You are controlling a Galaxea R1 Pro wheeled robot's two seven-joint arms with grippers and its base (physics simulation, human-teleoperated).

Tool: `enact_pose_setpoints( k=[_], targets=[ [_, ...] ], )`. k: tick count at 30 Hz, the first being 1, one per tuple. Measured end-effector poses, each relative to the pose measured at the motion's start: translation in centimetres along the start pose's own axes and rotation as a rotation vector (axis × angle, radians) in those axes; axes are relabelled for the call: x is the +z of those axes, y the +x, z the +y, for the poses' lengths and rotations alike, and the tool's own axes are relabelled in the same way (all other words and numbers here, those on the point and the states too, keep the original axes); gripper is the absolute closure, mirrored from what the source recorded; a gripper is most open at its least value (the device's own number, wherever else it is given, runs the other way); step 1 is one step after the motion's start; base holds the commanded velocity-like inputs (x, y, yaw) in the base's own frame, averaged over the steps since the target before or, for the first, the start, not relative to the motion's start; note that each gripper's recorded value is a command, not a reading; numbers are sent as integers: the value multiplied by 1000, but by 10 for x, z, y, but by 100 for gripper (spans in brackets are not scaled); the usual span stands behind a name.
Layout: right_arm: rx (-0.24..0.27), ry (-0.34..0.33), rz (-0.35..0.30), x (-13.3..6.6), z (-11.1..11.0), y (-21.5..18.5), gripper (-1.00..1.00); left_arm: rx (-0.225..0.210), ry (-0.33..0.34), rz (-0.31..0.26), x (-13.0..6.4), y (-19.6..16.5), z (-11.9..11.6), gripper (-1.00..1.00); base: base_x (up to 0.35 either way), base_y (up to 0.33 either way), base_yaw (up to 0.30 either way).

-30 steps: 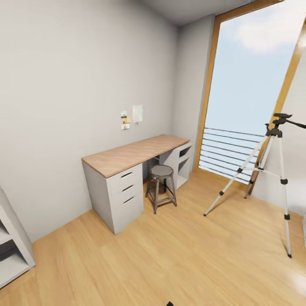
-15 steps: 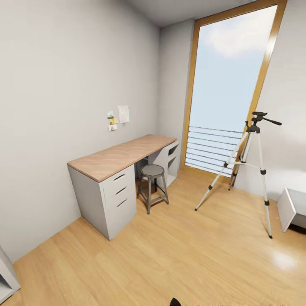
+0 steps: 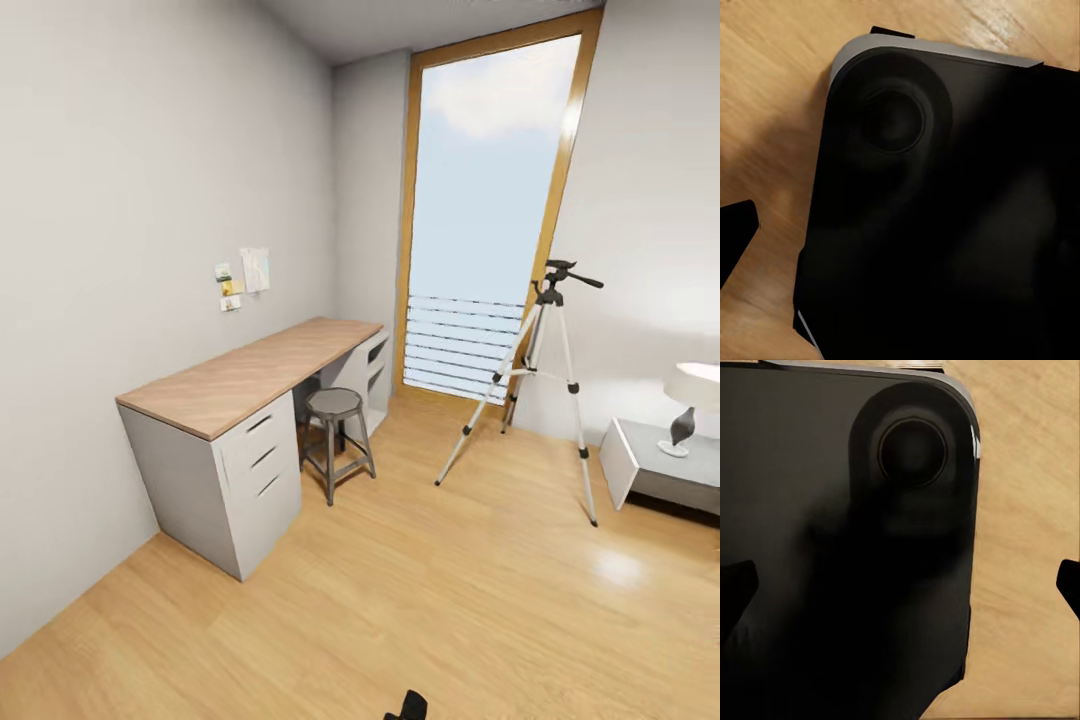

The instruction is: Attach the digital camera to the camera tripod in the bedroom.

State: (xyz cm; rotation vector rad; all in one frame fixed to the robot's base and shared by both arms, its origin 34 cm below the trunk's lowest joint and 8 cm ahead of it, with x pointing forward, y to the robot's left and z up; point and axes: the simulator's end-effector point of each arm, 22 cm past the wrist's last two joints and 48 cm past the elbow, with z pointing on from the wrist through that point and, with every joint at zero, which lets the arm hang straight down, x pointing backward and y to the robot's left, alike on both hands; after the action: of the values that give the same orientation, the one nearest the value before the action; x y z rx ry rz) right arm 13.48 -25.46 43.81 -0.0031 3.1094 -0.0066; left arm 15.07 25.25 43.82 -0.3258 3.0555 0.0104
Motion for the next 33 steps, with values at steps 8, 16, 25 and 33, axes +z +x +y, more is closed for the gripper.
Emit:
enact_pose_setpoints(
  k=[8, 16, 25, 33],
  targets=[
    [2, 0, 0, 0, 0, 0, -100, 2, 2, -5, 0, -1, -2, -100, 0, 26, -288],
    [1, 0, 0, 0, 0, 0, -100, 5, 2, -6, 0, -1, -1, -100, 0, 2, -288],
    [1, 0, 0, 0, 0, 0, -100, 5, 2, -6, 0, -1, -1, -100, 0, 0, -288],
    [1, 0, 0, 0, 0, 0, -100, 4, 2, -6, 0, -1, -1, -100, 0, 0, -288]
  ],
)
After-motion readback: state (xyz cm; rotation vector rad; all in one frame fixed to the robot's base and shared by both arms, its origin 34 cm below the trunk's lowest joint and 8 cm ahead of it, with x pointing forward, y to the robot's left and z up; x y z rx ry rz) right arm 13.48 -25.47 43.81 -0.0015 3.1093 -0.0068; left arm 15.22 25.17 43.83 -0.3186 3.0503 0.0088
